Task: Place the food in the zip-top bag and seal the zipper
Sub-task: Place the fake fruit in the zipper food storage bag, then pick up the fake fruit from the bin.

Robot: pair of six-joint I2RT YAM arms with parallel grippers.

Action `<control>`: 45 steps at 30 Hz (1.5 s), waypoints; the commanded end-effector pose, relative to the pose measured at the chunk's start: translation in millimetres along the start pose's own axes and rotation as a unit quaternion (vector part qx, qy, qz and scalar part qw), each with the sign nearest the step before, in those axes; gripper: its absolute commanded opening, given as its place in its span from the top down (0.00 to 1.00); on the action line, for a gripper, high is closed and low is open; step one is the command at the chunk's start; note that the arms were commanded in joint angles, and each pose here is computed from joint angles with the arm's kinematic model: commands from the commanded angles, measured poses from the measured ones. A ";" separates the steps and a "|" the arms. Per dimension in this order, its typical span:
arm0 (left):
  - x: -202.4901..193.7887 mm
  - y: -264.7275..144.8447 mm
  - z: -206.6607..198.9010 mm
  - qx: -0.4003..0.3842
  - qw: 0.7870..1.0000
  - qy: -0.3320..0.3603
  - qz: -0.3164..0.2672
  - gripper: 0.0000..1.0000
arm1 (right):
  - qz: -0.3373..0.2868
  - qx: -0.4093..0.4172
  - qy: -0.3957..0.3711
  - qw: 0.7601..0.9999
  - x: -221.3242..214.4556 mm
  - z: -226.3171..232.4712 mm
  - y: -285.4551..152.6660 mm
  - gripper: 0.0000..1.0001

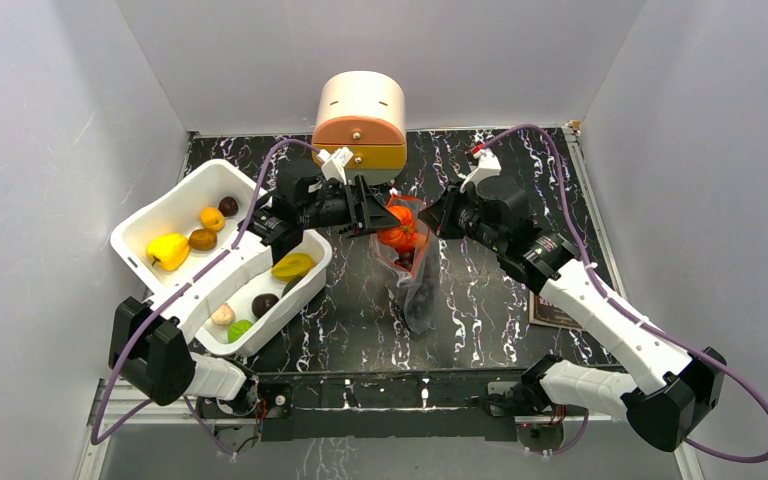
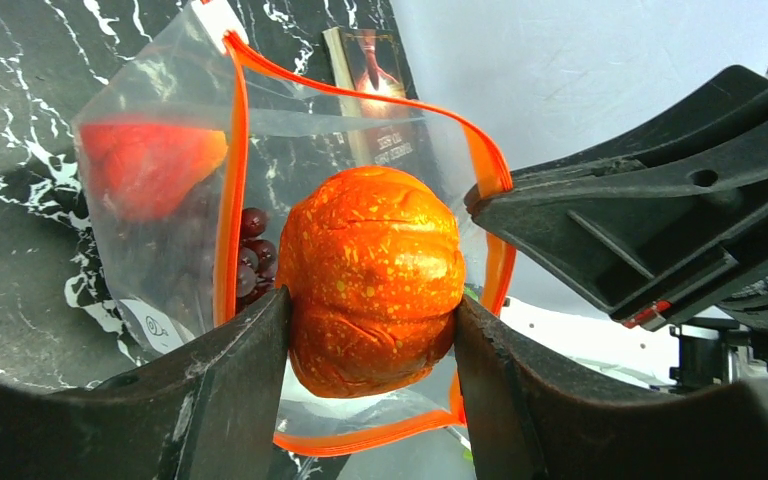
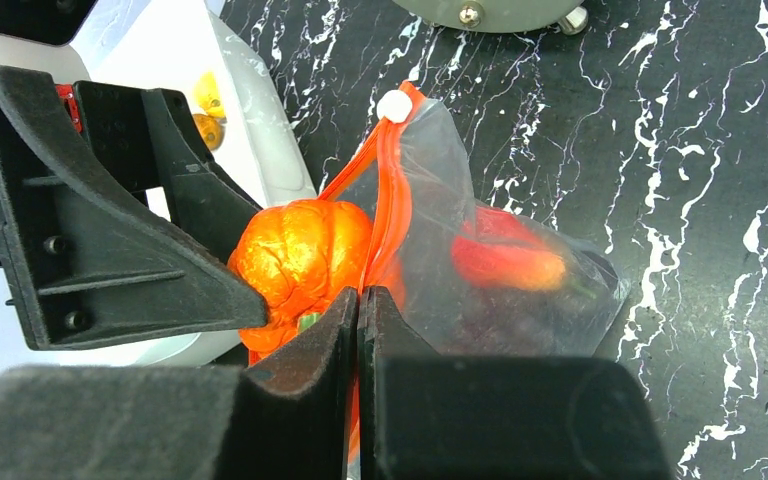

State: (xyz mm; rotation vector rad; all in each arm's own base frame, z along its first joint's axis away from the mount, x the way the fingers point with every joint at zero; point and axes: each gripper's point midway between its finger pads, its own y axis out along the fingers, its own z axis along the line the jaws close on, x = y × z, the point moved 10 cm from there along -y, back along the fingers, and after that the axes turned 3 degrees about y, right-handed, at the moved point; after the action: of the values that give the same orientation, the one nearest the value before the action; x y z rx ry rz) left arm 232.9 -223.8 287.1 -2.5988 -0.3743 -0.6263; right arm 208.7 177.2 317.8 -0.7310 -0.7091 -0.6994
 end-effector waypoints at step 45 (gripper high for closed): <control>38.6 -82.9 41.7 0.413 0.889 0.187 -0.068 0.17 | -0.084 0.029 -0.020 0.996 44.4 26.0 -13.6 1.00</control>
State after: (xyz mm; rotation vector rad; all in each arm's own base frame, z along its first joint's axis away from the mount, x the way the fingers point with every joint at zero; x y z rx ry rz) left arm 244.9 -157.8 295.9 -1.7666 -0.4731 -0.8654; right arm 214.7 176.8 337.6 -0.7437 -0.7581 -0.7273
